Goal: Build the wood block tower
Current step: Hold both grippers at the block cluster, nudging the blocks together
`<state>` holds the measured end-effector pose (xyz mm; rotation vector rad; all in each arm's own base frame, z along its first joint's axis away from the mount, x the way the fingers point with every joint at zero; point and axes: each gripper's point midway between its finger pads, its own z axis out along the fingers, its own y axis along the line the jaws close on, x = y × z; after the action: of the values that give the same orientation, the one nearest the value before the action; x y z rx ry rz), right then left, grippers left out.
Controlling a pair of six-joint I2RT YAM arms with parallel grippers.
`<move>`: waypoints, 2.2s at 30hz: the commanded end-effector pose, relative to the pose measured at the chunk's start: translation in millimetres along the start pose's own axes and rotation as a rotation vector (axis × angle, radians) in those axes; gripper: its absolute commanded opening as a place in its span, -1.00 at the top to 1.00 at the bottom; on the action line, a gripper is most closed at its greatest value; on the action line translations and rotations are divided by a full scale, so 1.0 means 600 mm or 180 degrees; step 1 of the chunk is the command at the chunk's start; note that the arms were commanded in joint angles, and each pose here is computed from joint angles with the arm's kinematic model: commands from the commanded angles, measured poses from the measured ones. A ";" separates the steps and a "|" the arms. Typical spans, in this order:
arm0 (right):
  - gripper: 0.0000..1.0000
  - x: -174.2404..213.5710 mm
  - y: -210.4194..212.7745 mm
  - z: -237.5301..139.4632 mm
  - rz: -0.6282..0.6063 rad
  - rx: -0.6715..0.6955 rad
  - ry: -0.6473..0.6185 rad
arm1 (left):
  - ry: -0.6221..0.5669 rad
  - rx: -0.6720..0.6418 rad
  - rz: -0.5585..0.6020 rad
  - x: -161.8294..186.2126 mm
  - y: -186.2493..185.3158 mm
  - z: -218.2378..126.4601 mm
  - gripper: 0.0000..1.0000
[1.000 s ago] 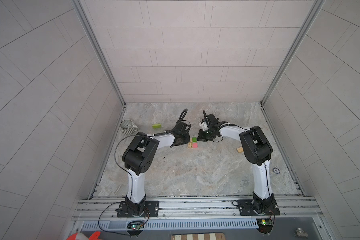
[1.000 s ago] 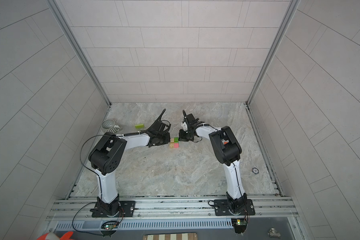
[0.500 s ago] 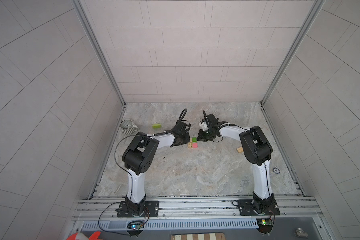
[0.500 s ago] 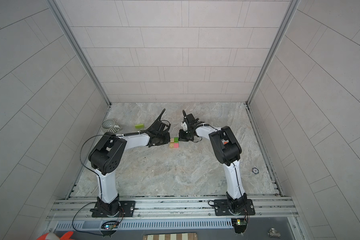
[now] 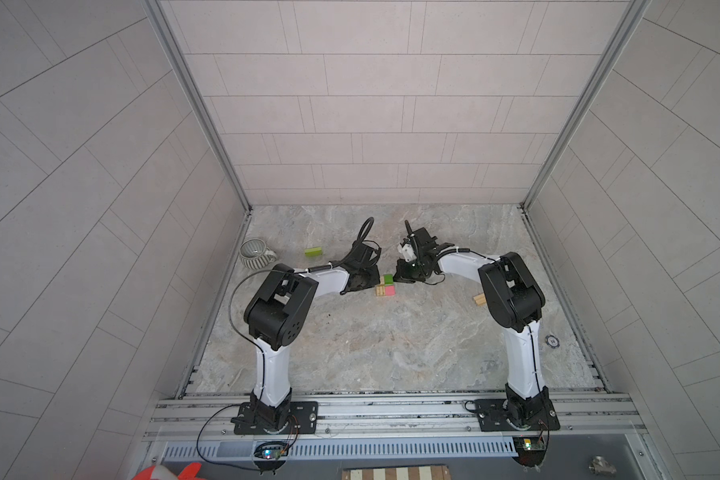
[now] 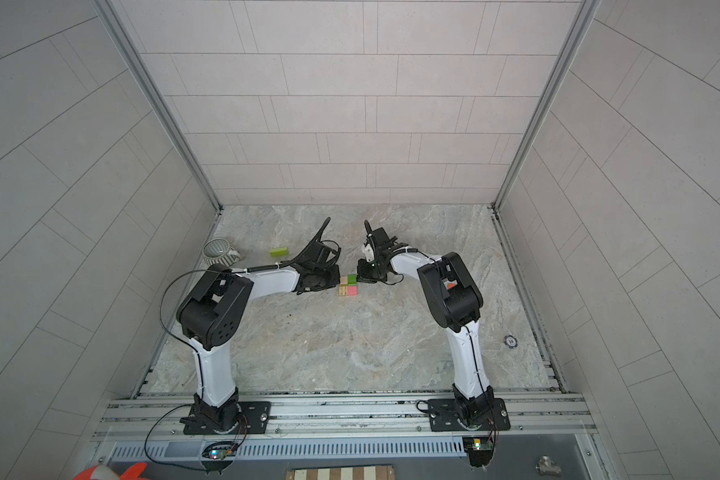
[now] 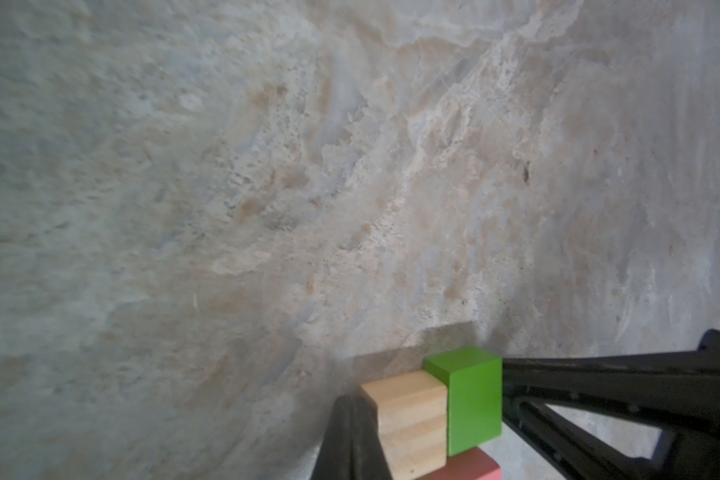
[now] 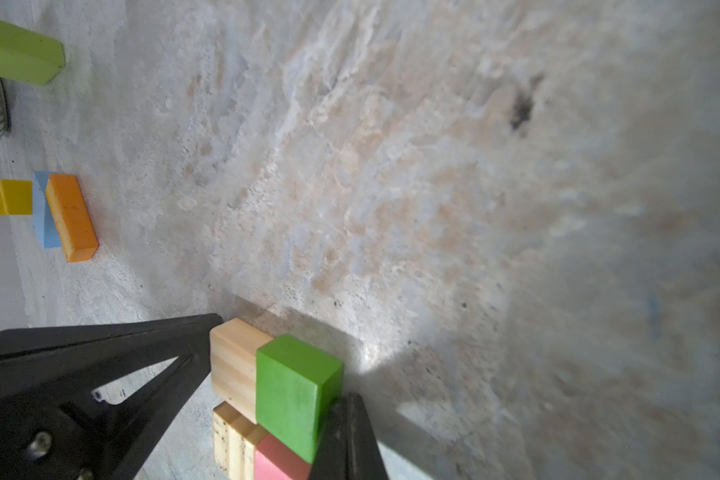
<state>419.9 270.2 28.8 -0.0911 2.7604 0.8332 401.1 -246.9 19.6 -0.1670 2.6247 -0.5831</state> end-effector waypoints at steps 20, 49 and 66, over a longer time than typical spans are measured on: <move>0.93 0.023 0.016 -0.012 -0.0064 0.0065 0.0031 | 0.0104 0.0021 -0.0018 0.027 0.002 -0.007 1.00; 0.49 0.007 -0.012 -0.055 -0.0118 0.0431 -0.0068 | 0.0101 0.0017 -0.0017 0.028 -0.003 -0.012 1.00; 0.50 0.010 -0.025 -0.070 -0.0096 0.0481 -0.0052 | 0.0071 -0.0079 0.0009 0.026 0.011 -0.035 1.00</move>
<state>410.1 238.8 36.1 -0.0773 2.8073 0.6315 383.8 -245.0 20.7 -0.1695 2.6532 -0.5838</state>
